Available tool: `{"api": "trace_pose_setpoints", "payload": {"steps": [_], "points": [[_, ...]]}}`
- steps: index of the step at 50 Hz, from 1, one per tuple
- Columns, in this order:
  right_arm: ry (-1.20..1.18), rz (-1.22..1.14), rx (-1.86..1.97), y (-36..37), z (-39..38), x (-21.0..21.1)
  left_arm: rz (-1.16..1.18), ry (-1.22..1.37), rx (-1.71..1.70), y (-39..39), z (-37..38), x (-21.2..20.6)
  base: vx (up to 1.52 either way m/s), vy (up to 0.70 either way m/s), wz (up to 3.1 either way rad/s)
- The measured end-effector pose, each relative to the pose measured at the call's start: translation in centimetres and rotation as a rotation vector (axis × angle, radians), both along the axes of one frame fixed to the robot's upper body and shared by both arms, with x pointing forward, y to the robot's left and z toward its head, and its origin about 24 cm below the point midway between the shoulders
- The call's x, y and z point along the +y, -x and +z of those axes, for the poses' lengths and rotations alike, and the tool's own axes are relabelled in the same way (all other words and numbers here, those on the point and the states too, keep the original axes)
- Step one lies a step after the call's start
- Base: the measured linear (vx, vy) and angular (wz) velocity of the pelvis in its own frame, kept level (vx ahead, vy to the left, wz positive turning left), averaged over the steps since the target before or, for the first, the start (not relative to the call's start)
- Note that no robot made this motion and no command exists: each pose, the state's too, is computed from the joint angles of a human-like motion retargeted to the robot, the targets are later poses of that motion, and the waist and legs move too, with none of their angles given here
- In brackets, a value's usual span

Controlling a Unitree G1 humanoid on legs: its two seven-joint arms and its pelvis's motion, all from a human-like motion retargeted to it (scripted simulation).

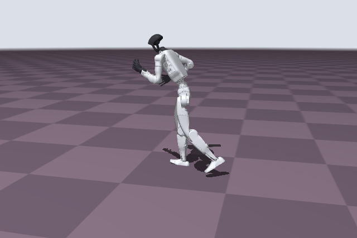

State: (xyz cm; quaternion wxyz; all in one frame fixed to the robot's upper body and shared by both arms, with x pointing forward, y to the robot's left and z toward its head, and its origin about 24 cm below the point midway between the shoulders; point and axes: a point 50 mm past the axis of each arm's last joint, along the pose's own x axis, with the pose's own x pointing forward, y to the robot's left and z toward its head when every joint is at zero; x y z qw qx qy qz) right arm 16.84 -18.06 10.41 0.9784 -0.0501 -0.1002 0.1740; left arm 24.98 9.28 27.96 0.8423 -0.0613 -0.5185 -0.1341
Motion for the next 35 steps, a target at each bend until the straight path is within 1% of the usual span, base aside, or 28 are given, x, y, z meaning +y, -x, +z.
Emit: {"api": "trace_pose_setpoints", "payload": {"steps": [2,4,6,8,10,13,15,18,20,23,25,26,28,30,33,35], "points": [[-0.036,0.003,-0.067,-1.9,-0.2,1.0,0.105,-0.082,0.155,-0.6,-4.7,1.7,0.95,-0.23,-1.08],[-0.122,-0.047,-0.231,-4.5,2.0,2.4,0.274,-0.142,0.428,-0.7,-11.5,4.4,0.97,-0.16,-1.57],[-0.272,-0.085,-0.472,-6.8,7.1,4.0,0.392,-0.162,0.742,1.6,-18.5,7.9,1.0,-0.08,-1.8],[-0.424,-0.052,-0.724,-7.7,13.6,5.6,0.452,-0.172,0.974,5.9,-22.6,11.5,1.02,-0.02,-1.69],[-0.527,0.026,-0.944,-6.9,19.4,6.9,0.499,-0.245,1.085,9.9,-23.4,14.6,1.02,0.04,-1.36],[-0.617,0.21,-1.133,-3.8,23.8,8.9,0.532,-0.394,1.142,12.7,-22.4,17.4,1.04,0.14,-0.89],[-0.628,0.331,-1.205,-1.9,25.2,10.1,0.548,-0.427,1.152,13.2,-21.4,18.6,1.07,0.21,-0.59],[-0.551,0.42,-1.334,0.5,26.0,11.4,0.562,-0.384,1.138,13.0,-20.7,19.2,1.11,0.25,-0.34],[-0.525,0.478,-1.359,1.5,25.4,12.1,0.544,-0.359,1.104,12.1,-20.8,18.6,1.15,0.29,0.03],[-0.53,0.572,-1.161,0.6,22.3,12.8,0.468,-0.353,1.048,8.9,-22.1,16.0,1.18,0.31,0.61],[-0.503,0.499,-1.028,-0.6,19.3,12.0,0.426,-0.382,0.974,6.3,-22.2,13.7,1.18,0.26,0.78],[-0.409,0.397,-1.011,-1.4,17.8,11.4,0.421,-0.369,0.883,4.0,-21.0,12.2,1.09,0.25,0.78],[-0.236,0.227,-0.915,-2.4,14.2,9.5,0.409,-0.335,0.634,0.0,-16.4,8.7,1.02,0.22,0.86],[-0.163,0.165,-0.697,-2.4,10.3,7.1,0.385,-0.267,0.332,-2.4,-9.3,5.0,1.02,0.14,1.21],[-0.208,0.142,-0.366,-0.7,6.1,3.8,0.382,-0.073,-0.054,-2.0,0.9,0.9,1.01,0.03,1.71],[-0.188,0.109,-0.238,0.4,4.8,1.9,0.391,0.062,-0.253,-0.2,6.1,-0.3,1.02,-0.13,1.6]]}}
